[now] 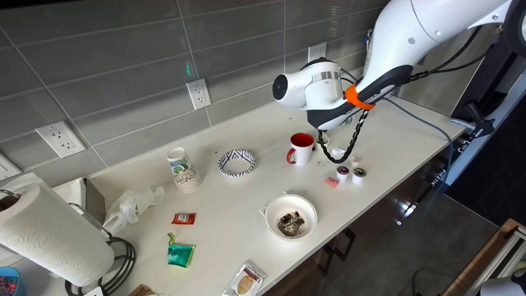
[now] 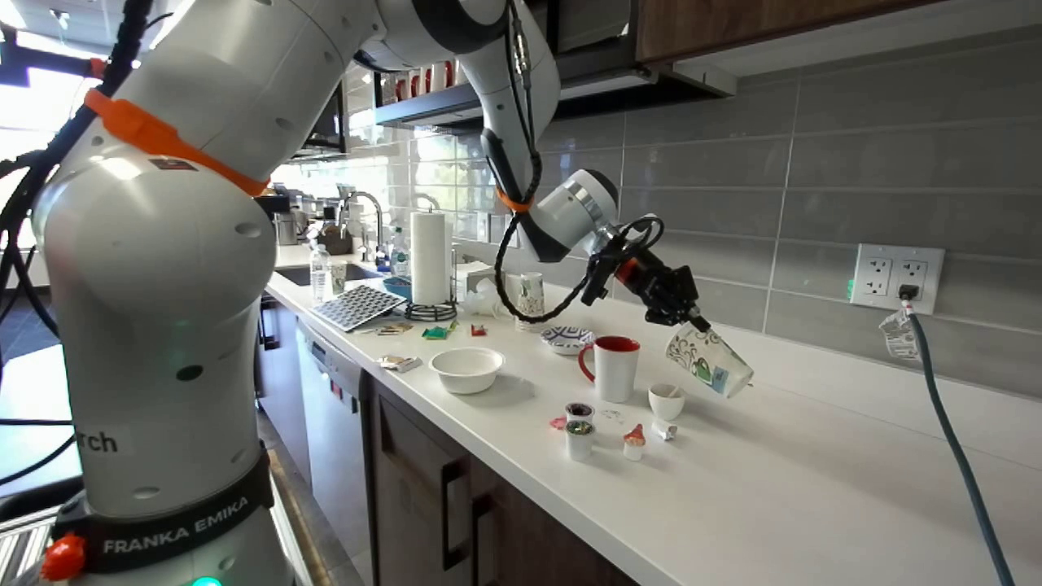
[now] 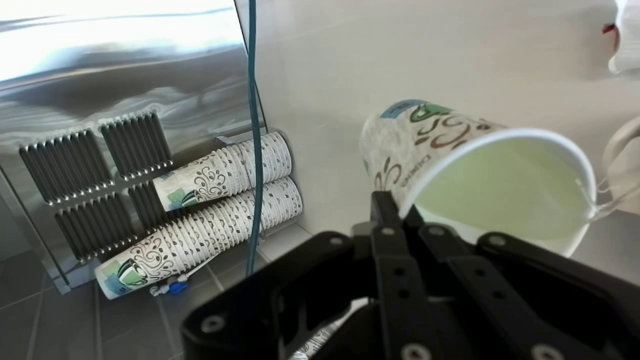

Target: Pick the big cup on the counter and pour water into the small cup

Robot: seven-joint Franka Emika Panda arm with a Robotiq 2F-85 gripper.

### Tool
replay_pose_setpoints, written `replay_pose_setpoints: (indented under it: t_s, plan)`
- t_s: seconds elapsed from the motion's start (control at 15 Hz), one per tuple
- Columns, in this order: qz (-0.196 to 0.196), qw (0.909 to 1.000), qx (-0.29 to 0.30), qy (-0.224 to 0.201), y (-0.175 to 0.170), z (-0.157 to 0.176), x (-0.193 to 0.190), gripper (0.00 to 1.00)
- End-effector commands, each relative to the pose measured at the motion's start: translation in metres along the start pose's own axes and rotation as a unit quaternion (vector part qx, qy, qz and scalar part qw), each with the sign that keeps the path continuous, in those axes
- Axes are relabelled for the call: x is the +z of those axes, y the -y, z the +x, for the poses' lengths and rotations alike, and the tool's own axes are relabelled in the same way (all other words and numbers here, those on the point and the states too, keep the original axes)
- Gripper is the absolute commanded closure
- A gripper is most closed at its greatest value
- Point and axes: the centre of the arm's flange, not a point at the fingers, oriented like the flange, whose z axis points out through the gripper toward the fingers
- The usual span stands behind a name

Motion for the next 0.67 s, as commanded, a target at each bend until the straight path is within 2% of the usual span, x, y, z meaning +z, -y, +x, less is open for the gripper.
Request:
replay_pose_setpoints:
  t_s: [0.0, 0.6]
  plan:
    - [-0.019, 0.9998, -0.006, -0.003, 0.0013, 0.0051, -0.0016, 0.99]
    - [-0.019, 0.9998, -0.005, -0.005, 0.0004, 0.0067, -0.0037, 0.99]
